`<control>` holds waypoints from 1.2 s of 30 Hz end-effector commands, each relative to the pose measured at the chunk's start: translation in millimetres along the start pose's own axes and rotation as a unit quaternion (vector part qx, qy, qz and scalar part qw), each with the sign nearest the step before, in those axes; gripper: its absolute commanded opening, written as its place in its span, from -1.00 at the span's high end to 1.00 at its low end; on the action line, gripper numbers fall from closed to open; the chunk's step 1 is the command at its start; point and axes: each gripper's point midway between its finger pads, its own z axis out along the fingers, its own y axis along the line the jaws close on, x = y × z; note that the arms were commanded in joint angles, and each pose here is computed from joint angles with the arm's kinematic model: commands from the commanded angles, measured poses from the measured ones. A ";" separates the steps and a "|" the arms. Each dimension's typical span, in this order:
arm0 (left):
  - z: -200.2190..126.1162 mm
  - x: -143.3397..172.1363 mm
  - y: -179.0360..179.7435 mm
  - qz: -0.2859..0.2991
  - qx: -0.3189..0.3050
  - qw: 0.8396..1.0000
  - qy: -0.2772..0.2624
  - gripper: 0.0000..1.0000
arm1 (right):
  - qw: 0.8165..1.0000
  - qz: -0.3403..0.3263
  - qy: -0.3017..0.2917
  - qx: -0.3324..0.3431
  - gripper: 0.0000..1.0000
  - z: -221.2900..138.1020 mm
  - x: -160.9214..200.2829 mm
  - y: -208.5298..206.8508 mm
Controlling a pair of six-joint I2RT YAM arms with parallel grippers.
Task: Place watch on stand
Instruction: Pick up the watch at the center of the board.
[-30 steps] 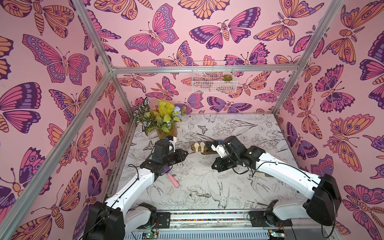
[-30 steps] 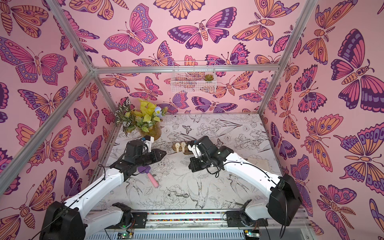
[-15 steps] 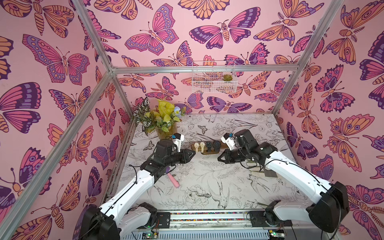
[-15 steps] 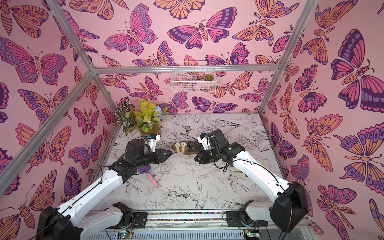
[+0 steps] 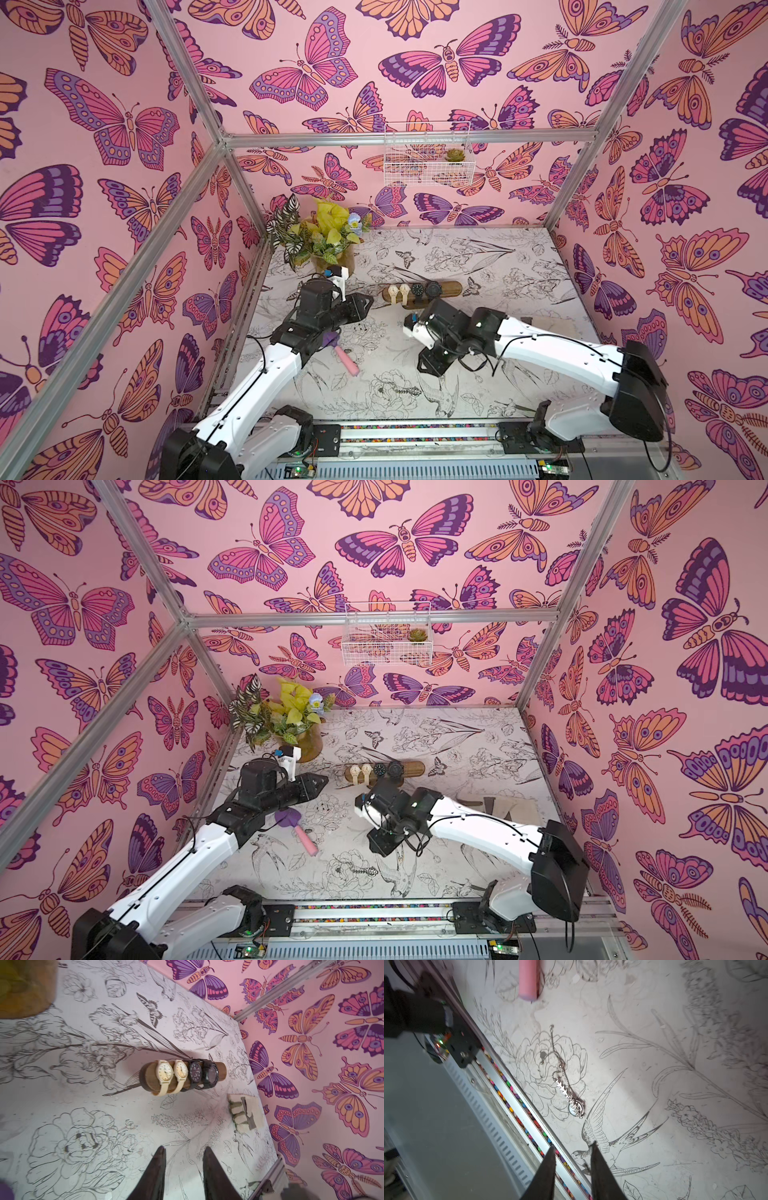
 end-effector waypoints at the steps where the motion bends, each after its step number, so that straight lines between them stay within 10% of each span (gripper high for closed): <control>1: -2.6 8.3 16.9 -0.030 -0.020 0.999 0.007 0.33 | 0.996 -0.059 0.031 0.056 0.36 18.5 9.4 -3.6; 25: -4.6 3.9 42.5 -0.074 -0.019 0.997 0.003 0.32 | 0.977 -0.146 0.119 0.096 0.19 93.6 16.2 -1.8; 36: -0.6 2.6 41.8 -0.080 -0.011 0.997 0.006 0.32 | 0.973 -0.146 0.134 0.119 0.68 103.4 22.7 -13.6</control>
